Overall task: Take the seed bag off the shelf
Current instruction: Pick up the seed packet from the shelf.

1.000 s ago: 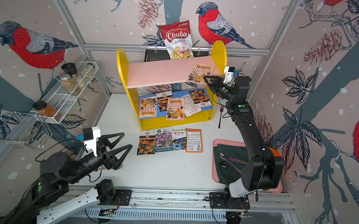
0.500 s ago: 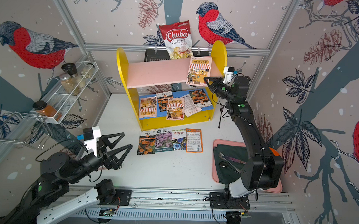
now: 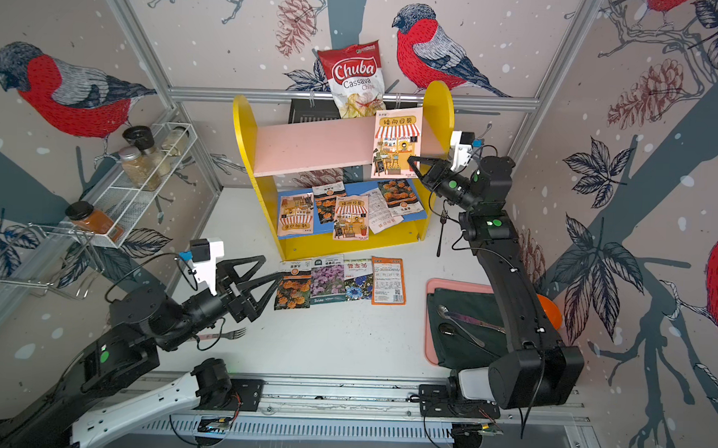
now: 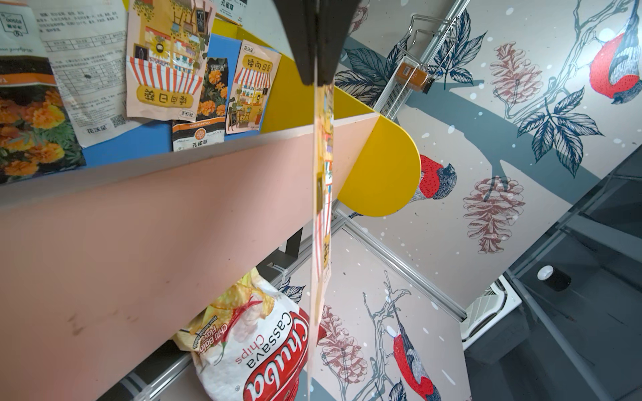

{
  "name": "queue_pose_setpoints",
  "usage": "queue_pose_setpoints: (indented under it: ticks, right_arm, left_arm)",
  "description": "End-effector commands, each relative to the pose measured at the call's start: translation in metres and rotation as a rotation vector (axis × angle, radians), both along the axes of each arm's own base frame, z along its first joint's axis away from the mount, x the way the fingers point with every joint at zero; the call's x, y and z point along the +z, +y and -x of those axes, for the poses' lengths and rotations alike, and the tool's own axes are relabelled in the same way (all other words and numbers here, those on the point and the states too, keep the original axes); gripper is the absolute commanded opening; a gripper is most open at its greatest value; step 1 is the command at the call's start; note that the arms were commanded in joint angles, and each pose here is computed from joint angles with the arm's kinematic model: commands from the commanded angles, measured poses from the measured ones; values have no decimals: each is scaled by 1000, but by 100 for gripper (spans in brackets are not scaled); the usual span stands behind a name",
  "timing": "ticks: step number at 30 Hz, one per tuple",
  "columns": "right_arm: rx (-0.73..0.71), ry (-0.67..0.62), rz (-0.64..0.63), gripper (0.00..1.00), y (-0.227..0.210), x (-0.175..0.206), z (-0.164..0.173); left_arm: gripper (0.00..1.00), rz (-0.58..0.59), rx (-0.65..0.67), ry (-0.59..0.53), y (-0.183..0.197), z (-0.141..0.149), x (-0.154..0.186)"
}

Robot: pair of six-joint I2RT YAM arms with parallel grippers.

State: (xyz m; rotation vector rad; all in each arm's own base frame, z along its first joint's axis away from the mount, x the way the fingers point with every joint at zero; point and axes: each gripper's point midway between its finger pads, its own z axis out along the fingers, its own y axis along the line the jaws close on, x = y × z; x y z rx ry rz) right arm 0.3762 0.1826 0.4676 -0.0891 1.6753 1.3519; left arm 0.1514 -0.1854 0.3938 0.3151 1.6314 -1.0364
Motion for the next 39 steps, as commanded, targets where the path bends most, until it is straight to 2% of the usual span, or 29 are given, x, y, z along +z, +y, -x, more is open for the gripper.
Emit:
queue_pose_setpoints:
  ticks: [1, 8, 12, 13, 17, 28, 34, 39]
  right_arm:
    - [47, -67, 44, 0, 5, 7, 30]
    - [144, -148, 115, 0, 31, 11, 99]
    - [183, -177, 125, 0, 37, 13, 129]
    - [194, -181, 124, 0, 38, 13, 136]
    - [246, -200, 115, 0, 40, 12, 161]
    - [348, -177, 70, 0, 53, -11, 192]
    - [394, -181, 46, 0, 62, -14, 203]
    - [412, -172, 50, 0, 70, -18, 205]
  left_arm:
    - [98, 94, -42, -39, -12, 0, 30]
    - [97, 125, -130, -41, -50, -9, 49]
    - [96, 128, -151, -15, -66, -18, 45]
    - [96, 153, -164, -29, -66, -17, 58]
    - [93, 218, -213, -23, -65, -27, 65]
    - [86, 288, -355, -33, -83, -35, 72]
    - [82, 291, -381, -22, -91, -42, 70]
    - [70, 300, -400, -23, -95, -43, 69]
